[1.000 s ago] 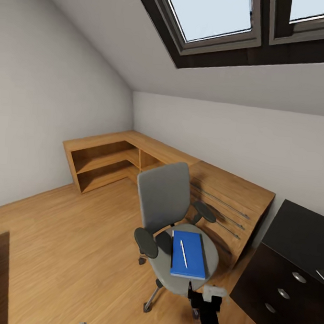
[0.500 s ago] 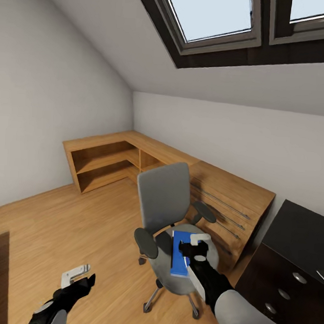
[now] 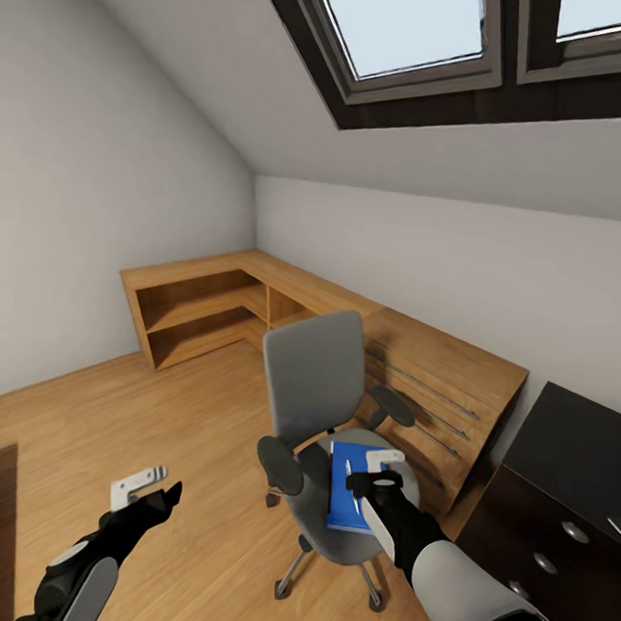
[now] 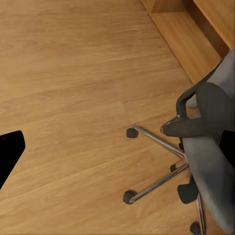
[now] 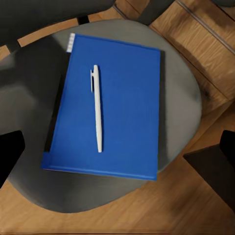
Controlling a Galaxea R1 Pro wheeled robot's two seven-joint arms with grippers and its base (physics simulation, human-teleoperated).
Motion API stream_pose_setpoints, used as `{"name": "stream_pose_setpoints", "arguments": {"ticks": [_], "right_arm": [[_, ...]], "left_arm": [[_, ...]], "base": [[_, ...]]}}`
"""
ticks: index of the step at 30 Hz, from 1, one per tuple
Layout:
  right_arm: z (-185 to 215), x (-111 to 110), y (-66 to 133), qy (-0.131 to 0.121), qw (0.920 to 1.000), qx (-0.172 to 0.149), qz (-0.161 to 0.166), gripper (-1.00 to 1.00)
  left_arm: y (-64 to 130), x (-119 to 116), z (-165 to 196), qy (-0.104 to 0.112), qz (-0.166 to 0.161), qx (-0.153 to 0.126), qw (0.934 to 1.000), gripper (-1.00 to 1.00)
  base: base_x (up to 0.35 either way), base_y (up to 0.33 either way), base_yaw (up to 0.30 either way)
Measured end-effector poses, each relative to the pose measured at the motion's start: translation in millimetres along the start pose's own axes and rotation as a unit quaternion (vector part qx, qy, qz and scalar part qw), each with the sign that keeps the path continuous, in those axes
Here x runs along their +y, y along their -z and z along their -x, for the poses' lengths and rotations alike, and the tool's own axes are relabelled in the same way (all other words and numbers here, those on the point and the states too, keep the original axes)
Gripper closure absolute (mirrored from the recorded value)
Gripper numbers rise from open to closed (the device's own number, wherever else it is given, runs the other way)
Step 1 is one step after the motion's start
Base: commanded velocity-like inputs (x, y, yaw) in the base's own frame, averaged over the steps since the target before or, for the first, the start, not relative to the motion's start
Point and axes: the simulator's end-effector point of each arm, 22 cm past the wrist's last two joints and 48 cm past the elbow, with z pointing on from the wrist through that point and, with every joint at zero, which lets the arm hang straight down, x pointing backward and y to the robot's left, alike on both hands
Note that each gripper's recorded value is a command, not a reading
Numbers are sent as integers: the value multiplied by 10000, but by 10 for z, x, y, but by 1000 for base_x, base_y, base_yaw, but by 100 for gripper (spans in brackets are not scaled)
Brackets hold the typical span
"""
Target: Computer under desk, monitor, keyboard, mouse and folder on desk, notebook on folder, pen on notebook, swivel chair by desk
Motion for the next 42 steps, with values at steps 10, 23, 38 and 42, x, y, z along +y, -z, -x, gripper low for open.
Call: {"name": "stream_pose_setpoints", "arguments": {"ticks": [10, 23, 38, 42], "right_arm": [[-124, 37, -108, 15, 9999, 95, 99, -100], [-235, 171, -240, 29, 9993, 92, 359, -100], [-357, 184, -399, 26, 9993, 75, 358, -100], [-392, 192, -440, 25, 9993, 71, 358, -100]], "left_arm": [[-60, 27, -11, 18, 58, -77, 10000, -100], [-172, 9, -161, 61, 26, -42, 10000, -100], [-326, 70, -369, 50, 47, 19, 10000, -100], [-362, 85, -412, 47, 49, 19, 10000, -100]], "base": [[0, 0, 0], [0, 0, 0], [38, 10, 0], [277, 43, 0]]}}
